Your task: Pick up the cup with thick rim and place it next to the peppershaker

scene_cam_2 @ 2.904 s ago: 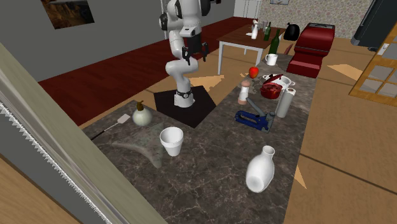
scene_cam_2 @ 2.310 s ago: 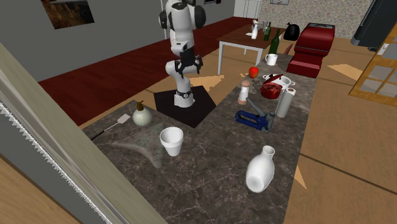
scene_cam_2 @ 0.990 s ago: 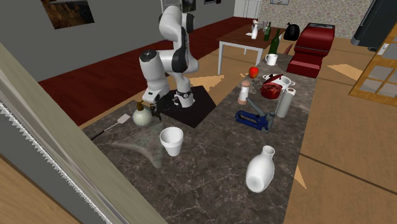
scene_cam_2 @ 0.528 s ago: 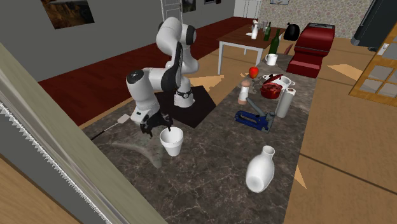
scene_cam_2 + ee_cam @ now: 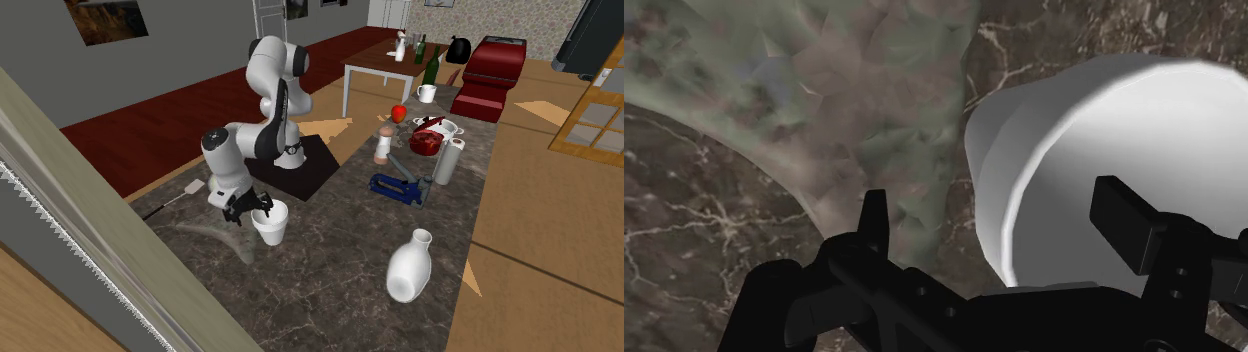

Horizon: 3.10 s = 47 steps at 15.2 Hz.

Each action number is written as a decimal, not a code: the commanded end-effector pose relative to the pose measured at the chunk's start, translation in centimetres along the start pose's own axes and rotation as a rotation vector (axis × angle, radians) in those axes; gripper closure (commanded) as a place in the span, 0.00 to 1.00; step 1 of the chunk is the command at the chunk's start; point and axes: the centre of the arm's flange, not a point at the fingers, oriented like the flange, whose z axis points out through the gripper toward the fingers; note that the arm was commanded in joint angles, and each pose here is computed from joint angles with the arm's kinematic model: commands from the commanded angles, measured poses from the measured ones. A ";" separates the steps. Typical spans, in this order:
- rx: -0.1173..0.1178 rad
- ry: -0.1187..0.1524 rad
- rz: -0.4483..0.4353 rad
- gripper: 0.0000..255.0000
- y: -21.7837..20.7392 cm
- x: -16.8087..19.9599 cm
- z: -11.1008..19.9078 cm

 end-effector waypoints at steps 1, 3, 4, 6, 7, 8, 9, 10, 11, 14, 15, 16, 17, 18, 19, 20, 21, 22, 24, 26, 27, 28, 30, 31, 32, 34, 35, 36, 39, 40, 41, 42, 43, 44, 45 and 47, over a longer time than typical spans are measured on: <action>0.000 0.000 0.000 0.00 0.1 0.1 0.7; 0.000 0.000 0.000 0.00 0.1 0.1 0.7; 0.000 0.000 0.000 0.00 0.1 0.1 0.7; 0.000 0.000 0.000 0.00 0.1 0.1 0.7; 0.000 0.000 0.000 0.00 0.1 0.1 0.7; 0.000 0.000 0.000 0.00 0.1 0.1 0.6; 0.000 0.000 0.000 1.00 0.1 0.1 0.6; 0.000 0.000 0.000 1.00 0.1 0.1 0.6; 0.000 0.000 0.000 1.00 0.1 0.1 0.6; 0.000 0.000 0.000 1.00 0.1 0.1 0.6; 0.000 0.000 0.000 1.00 0.1 0.1 0.6; 0.000 0.000 0.000 1.00 0.1 0.1 0.6; 0.000 0.000 0.000 1.00 0.1 0.1 0.6; 0.000 0.000 0.000 1.00 0.1 0.1 0.7; 0.000 0.000 0.000 1.00 0.0 0.0 0.1; 0.000 0.000 0.000 1.00 -0.1 0.0 -0.4; 0.000 0.000 0.000 1.00 -0.2 0.0 -0.9; 0.000 0.000 0.000 1.00 -0.3 -0.1 -1.4; 0.000 0.000 0.000 1.00 -0.4 -0.1 -2.5; 0.000 0.000 0.000 1.00 -0.6 -0.2 -3.5; 0.000 0.000 0.000 1.00 -0.7 -0.3 -4.0; 0.000 0.000 0.000 1.00 -0.7 -0.3 -4.6; 0.000 0.000 0.000 1.00 -0.9 -0.4 -5.6; 0.000 0.000 0.000 1.00 -1.0 -0.4 -6.1; 0.000 0.000 0.000 1.00 -1.1 -0.4 -6.6; 0.000 0.000 0.000 1.00 -1.2 -0.5 -7.7; 0.000 0.000 0.000 1.00 -1.3 -0.5 -8.2; 0.000 0.000 0.000 1.00 -1.4 -0.6 -8.7; 0.000 0.000 0.000 1.00 -1.6 -0.7 -10.3; 0.000 0.000 0.000 1.00 -1.7 -0.7 -10.8; 0.000 0.000 0.000 1.00 -1.8 -0.8 -11.3; 0.000 0.000 0.000 1.00 -1.8 -0.8 -11.8; 0.000 0.000 0.000 1.00 -1.9 -0.8 -12.4; 0.000 0.000 0.000 1.00 -2.0 -0.9 -12.9; 0.000 0.000 0.000 1.00 -2.1 -0.9 -13.4; 0.000 0.000 0.000 1.00 -2.2 -1.0 -14.4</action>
